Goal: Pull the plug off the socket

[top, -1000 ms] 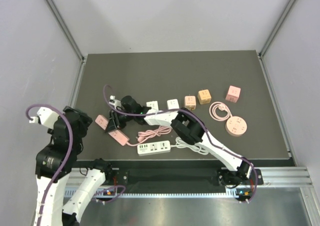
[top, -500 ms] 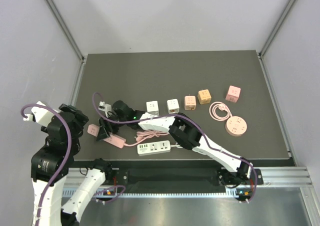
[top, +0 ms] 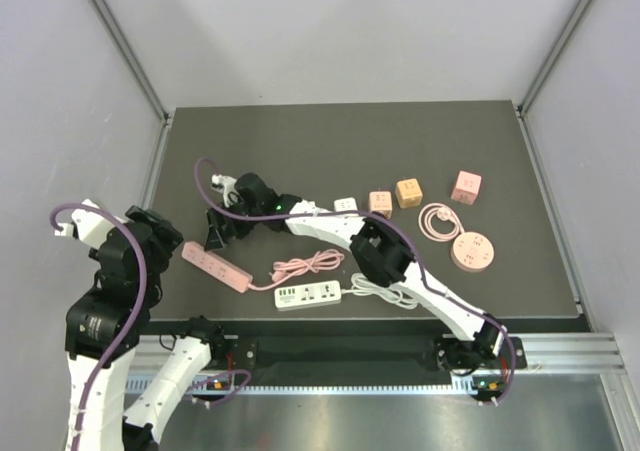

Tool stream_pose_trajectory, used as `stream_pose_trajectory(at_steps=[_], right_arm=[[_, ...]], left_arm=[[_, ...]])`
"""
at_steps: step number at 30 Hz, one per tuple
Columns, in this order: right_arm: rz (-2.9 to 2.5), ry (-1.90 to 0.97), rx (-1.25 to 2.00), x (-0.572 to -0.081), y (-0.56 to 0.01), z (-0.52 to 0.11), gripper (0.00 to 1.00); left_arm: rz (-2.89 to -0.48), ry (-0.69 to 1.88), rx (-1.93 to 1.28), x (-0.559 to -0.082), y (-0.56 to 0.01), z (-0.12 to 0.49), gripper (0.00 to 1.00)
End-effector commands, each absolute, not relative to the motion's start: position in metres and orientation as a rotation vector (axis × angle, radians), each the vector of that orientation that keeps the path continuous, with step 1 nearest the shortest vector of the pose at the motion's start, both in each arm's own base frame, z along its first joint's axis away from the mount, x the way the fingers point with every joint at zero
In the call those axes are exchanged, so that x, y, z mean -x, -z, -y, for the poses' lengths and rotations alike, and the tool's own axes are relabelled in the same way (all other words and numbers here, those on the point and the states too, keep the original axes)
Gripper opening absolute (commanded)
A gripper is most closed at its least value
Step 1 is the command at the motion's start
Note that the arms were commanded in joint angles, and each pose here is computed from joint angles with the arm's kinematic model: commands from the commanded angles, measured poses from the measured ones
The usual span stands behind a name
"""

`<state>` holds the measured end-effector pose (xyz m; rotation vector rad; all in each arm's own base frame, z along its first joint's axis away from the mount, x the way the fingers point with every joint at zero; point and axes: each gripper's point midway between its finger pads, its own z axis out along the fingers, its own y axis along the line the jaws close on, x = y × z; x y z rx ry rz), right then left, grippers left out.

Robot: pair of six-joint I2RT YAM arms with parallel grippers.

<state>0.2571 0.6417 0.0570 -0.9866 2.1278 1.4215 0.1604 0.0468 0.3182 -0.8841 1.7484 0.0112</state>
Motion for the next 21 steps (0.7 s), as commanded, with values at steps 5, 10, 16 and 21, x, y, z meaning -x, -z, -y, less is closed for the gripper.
stream_pose_trajectory(at_steps=[5,10,16,21], right_arm=[[-2.115,-1.223,0.874,-0.318,-0.106,-0.603,0.98],[-2.043,-1.251,0.847,-0.34,-0.163,-0.575,0.98],[-1.963,-1.247,0.67,-0.403,-0.239,-0.496,0.97],[-1.982,-1.137,0.49,-0.439,-0.238,-0.389,0.96]], left_arm=[[-1.787,0.057,0.85,-0.184,-0.311,-0.029,0.0],[-1.955,-0.01,0.816,-0.197,-0.274,-0.019,0.0],[-2.077,0.142,0.682,-0.236,-0.241,0.021,0.0],[-2.286,0.226,0.543,-0.279,-0.2,0.061,0.0]])
